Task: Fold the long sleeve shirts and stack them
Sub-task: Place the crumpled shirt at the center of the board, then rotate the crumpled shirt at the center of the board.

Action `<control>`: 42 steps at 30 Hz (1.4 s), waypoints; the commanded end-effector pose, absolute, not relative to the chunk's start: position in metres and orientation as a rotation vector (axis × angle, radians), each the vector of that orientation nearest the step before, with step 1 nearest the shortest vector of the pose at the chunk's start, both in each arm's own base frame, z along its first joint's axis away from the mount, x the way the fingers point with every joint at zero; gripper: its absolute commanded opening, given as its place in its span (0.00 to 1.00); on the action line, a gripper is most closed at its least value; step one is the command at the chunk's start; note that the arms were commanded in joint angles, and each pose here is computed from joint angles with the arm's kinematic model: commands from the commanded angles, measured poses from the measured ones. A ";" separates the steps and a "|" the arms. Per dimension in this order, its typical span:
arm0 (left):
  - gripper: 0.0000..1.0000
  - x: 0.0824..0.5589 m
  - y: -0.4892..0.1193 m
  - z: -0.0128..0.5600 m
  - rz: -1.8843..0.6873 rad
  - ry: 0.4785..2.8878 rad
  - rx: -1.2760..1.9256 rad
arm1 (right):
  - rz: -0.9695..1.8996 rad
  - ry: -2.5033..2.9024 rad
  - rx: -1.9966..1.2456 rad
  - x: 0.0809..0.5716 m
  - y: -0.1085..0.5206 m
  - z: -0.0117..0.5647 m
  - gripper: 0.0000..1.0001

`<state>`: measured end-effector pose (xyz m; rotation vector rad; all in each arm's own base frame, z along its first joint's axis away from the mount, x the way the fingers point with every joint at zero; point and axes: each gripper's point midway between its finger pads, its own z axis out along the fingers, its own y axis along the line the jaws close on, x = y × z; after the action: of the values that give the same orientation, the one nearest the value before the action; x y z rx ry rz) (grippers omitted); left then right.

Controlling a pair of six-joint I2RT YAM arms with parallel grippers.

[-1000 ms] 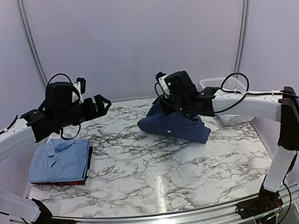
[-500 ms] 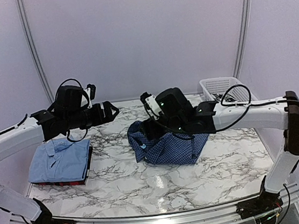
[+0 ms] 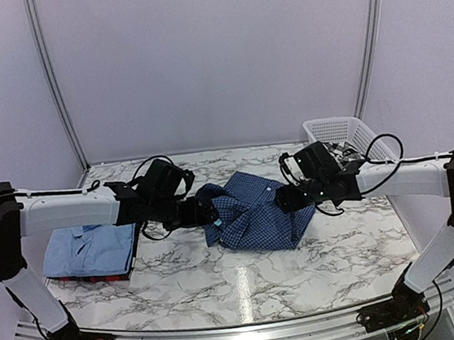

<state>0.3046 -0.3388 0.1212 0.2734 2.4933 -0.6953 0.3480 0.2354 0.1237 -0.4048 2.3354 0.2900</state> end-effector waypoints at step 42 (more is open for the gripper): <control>0.00 0.434 -0.329 0.083 -0.690 2.541 -0.048 | 0.899 2.229 -0.871 0.226 0.419 0.136 0.00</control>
<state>0.4212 -0.3203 0.0813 -0.0948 2.5371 -0.6199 0.2266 0.3899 0.1333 -0.8590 2.2338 0.8483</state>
